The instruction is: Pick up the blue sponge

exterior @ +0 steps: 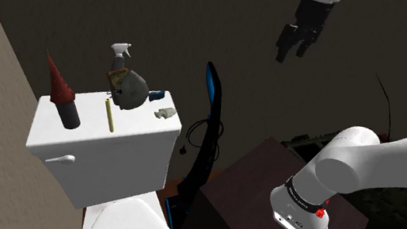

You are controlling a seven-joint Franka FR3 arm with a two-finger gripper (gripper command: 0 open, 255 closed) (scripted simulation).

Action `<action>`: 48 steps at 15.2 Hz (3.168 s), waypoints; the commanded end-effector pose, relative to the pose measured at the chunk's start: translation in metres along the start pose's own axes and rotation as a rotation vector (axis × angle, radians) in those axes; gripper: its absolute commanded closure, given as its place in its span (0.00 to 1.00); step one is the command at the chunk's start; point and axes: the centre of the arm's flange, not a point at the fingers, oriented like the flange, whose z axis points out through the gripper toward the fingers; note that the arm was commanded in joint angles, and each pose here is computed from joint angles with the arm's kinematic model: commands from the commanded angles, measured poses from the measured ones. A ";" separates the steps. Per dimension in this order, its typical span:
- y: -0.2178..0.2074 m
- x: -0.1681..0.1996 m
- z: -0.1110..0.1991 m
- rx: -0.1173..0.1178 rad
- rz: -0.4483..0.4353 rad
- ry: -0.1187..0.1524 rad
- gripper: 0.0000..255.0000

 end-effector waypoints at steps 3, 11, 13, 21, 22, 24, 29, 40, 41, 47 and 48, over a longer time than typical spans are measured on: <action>-0.018 0.006 0.016 0.013 0.069 -0.001 0.00; -0.087 0.042 0.078 0.066 0.344 -0.004 0.00; -0.103 0.053 0.093 0.080 0.413 -0.004 0.00; -0.160 0.111 0.150 0.133 0.689 -0.007 0.00; -0.166 0.119 0.158 0.140 0.723 -0.008 0.00; -0.178 0.136 0.171 0.153 0.792 -0.009 0.00; -0.202 0.182 0.206 0.186 0.964 -0.010 0.00; -0.231 0.293 0.279 0.259 1.343 -0.014 0.00; -0.231 0.303 0.286 0.266 1.377 -0.015 0.00; -0.233 0.333 0.320 0.284 1.473 -0.016 0.00; -0.233 0.333 0.326 0.284 1.473 -0.016 0.00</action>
